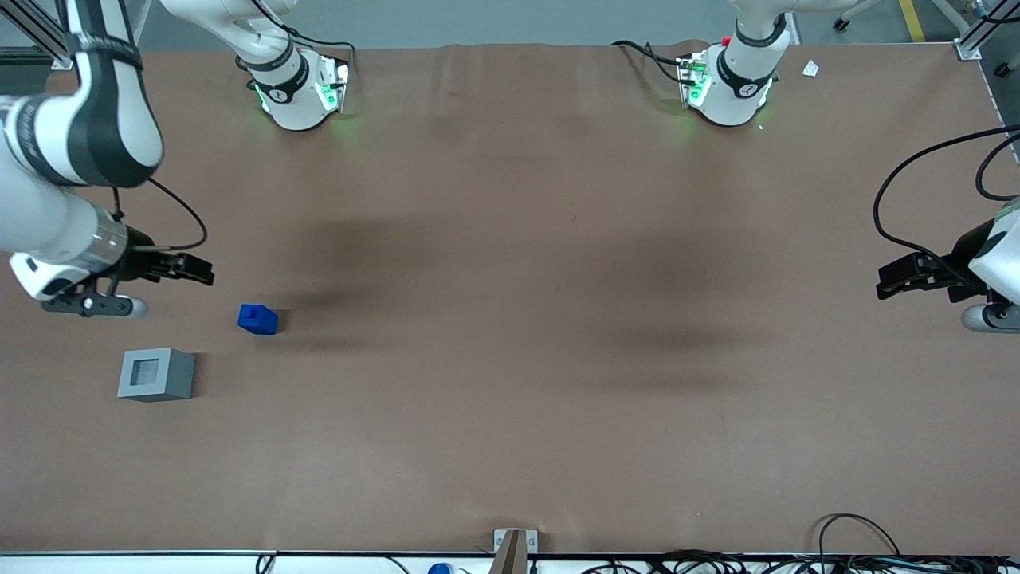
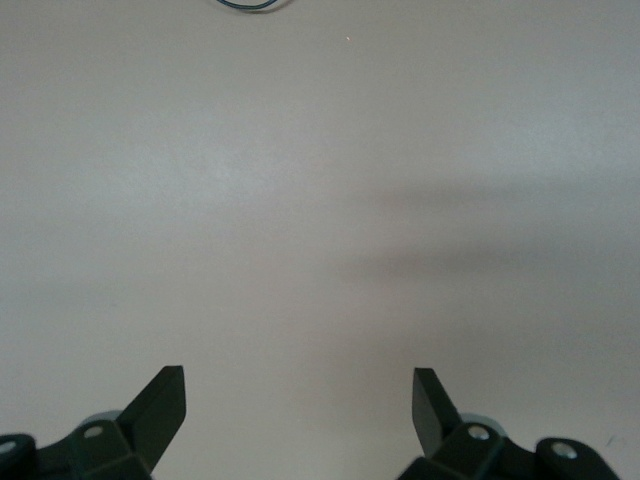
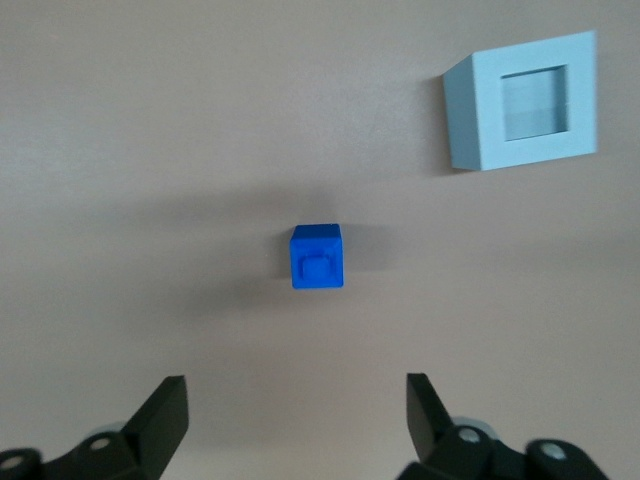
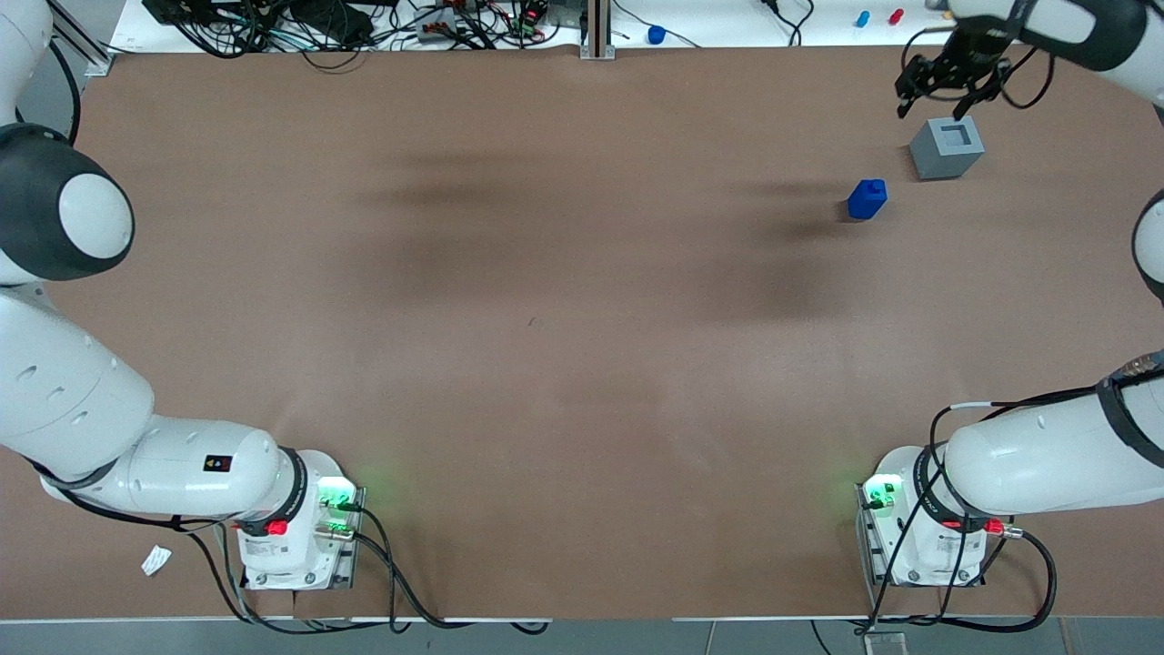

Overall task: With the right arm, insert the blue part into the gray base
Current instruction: 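Move the open right gripper over the small blue block, then lower the right gripper and close it on the blue block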

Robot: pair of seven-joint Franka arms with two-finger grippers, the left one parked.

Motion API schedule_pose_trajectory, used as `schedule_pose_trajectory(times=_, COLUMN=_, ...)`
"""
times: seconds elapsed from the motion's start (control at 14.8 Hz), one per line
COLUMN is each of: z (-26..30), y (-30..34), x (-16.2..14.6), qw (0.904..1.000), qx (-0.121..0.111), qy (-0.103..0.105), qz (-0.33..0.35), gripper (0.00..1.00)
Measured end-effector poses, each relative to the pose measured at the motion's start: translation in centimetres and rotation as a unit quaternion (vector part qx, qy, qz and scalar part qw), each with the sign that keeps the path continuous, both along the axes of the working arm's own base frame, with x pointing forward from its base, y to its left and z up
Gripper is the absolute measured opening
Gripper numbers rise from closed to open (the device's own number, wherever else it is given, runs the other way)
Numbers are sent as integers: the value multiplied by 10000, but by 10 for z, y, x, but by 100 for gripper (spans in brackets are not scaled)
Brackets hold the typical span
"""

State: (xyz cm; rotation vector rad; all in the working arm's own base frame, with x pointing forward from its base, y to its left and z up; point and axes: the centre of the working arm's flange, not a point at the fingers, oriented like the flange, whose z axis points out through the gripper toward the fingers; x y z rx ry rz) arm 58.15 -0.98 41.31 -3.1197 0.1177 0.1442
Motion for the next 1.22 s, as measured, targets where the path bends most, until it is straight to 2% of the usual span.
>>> schedule_pose_trajectory(times=0.27, z=-72, y=0, x=6, qw=10000, qx=-54, qy=44, qz=-6, gripper=90)
schedule_pose_trajectory(times=0.68, z=-142, y=-1, x=14, qw=9999, qx=-124, qy=82, qz=-7, gripper=87)
schedule_pose_trajectory(times=0.81, z=-161, y=-1, x=14, qw=9999, qx=-142, qy=72, qz=-6, gripper=86)
schedule_pose_trajectory(times=1.15, z=-186, y=-1, x=10, qw=9997, qx=-160, qy=206, qz=-3, gripper=82)
schedule_pose_trajectory(times=1.22, z=-188, y=-1, x=10, qw=9996, qx=-160, qy=221, qz=-3, gripper=78)
